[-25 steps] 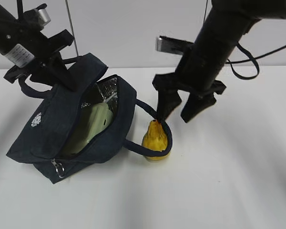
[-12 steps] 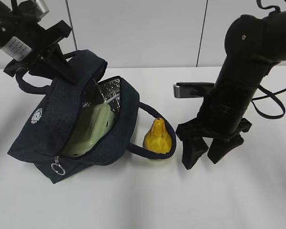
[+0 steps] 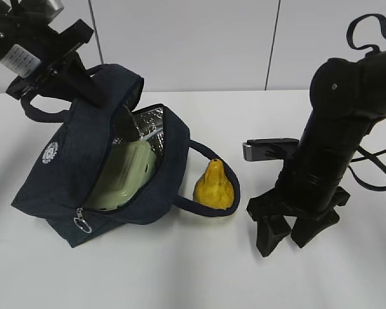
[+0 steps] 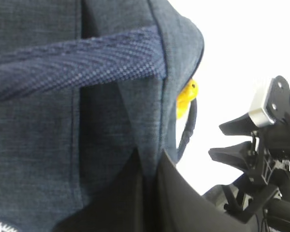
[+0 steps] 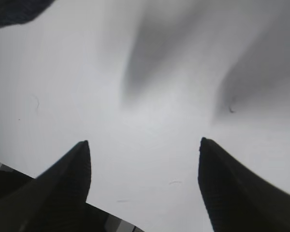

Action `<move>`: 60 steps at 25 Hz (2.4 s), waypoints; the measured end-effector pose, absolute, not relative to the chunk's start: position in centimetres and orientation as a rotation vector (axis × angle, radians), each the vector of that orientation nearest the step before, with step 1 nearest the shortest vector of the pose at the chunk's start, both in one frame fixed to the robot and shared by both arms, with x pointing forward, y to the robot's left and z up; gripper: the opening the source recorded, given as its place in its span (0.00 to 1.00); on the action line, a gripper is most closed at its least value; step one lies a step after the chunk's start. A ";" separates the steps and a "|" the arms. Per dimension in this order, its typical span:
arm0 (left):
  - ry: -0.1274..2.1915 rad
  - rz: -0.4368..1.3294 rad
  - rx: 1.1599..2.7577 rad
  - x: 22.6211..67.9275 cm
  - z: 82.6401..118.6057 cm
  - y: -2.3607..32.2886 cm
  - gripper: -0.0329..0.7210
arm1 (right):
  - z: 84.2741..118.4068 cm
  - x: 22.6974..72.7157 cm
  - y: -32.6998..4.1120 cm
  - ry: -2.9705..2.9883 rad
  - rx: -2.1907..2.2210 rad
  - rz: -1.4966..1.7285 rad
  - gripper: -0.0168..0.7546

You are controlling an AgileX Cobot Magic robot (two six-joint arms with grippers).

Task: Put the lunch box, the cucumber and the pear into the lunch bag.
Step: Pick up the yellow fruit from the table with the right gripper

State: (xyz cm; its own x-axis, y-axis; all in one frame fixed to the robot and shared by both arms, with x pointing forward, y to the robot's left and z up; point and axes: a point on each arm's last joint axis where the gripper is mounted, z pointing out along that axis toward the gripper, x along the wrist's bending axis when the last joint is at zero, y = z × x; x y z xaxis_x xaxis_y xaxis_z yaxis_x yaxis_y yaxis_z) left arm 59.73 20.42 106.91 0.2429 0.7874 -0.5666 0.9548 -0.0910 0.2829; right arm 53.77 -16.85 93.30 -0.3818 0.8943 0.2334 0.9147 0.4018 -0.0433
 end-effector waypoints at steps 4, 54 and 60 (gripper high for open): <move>1.631 -0.292 1.940 60.0 106.8 22.2 0.05 | 94.4 54.0 -16.8 -2.477 -1.635 -0.237 0.69; 1.780 -0.082 2.094 60.1 106.0 24.7 0.05 | 94.1 59.2 -13.6 -2.456 -1.662 -0.947 0.78; 1.780 -0.083 2.094 60.1 106.0 24.7 0.05 | 93.8 59.4 -13.5 -2.454 -1.661 -0.940 0.75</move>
State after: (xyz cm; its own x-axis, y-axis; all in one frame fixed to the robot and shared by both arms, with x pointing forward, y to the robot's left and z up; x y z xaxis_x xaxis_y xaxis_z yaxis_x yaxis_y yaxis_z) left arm 60.13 24.67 105.99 0.1920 0.9371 -0.2916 0.9601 -0.1179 0.2535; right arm 59.44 -13.55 93.78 -0.4286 0.8335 0.3487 0.8532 0.2464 0.4598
